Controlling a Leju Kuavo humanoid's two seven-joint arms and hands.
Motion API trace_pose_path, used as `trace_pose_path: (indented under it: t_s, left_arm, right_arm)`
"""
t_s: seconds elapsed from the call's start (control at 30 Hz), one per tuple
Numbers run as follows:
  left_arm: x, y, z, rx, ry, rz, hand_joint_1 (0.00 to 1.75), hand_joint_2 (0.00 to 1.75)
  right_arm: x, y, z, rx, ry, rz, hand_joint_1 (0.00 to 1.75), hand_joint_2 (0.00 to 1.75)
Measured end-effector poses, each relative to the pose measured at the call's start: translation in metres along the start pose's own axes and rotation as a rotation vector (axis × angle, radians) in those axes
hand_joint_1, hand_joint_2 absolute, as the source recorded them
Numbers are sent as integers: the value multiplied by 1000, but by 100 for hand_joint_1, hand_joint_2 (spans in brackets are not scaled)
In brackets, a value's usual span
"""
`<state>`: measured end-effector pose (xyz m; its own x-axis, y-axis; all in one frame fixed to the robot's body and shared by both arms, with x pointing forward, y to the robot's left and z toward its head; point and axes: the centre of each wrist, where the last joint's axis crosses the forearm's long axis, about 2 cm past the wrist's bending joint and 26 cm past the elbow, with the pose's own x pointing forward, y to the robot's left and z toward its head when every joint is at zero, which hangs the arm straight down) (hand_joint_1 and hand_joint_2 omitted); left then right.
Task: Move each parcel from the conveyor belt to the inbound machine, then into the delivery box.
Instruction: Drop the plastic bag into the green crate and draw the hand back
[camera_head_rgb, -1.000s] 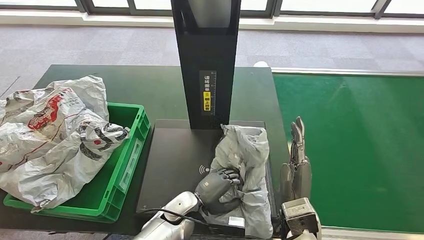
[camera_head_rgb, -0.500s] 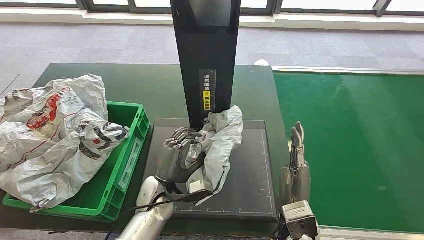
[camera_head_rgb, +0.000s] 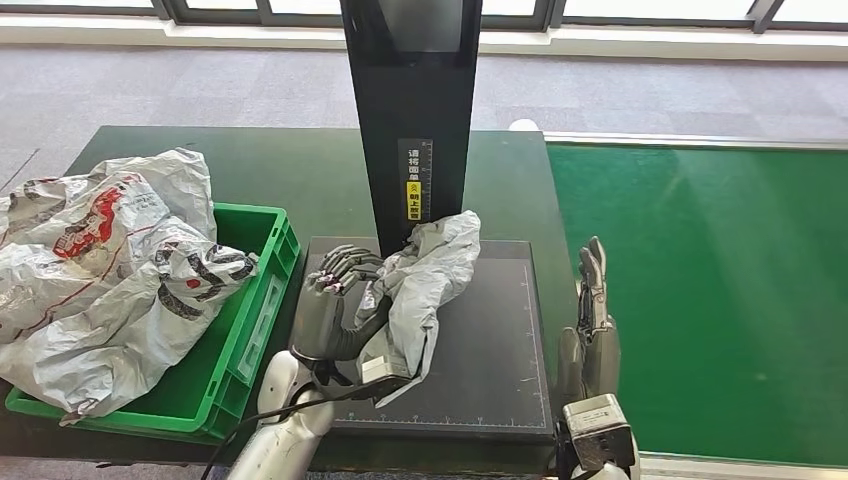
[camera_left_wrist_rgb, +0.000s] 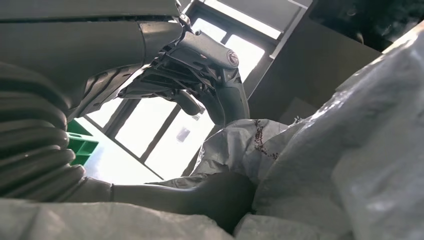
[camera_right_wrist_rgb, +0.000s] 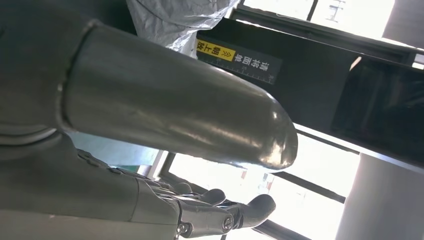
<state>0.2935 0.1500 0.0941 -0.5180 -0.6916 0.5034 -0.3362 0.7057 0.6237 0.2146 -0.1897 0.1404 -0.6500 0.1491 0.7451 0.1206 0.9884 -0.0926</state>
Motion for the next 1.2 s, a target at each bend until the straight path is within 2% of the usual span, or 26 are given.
trace_pose_path:
  t_s: [0.67,0.77,1.2]
  left_arm:
    - [-1,15,-2,76,-15,-7,175,175]
    - [0,21,1,120,-17,15,175,175]
    - [6,72,42,402,169,300,175,175]
  right_arm:
    - [0,0,1,-11,3,0,0,0]
    - [0,0,2,-13,6,2,0,0]
    - [-1,-3,5,-29,22,-6,0,0]
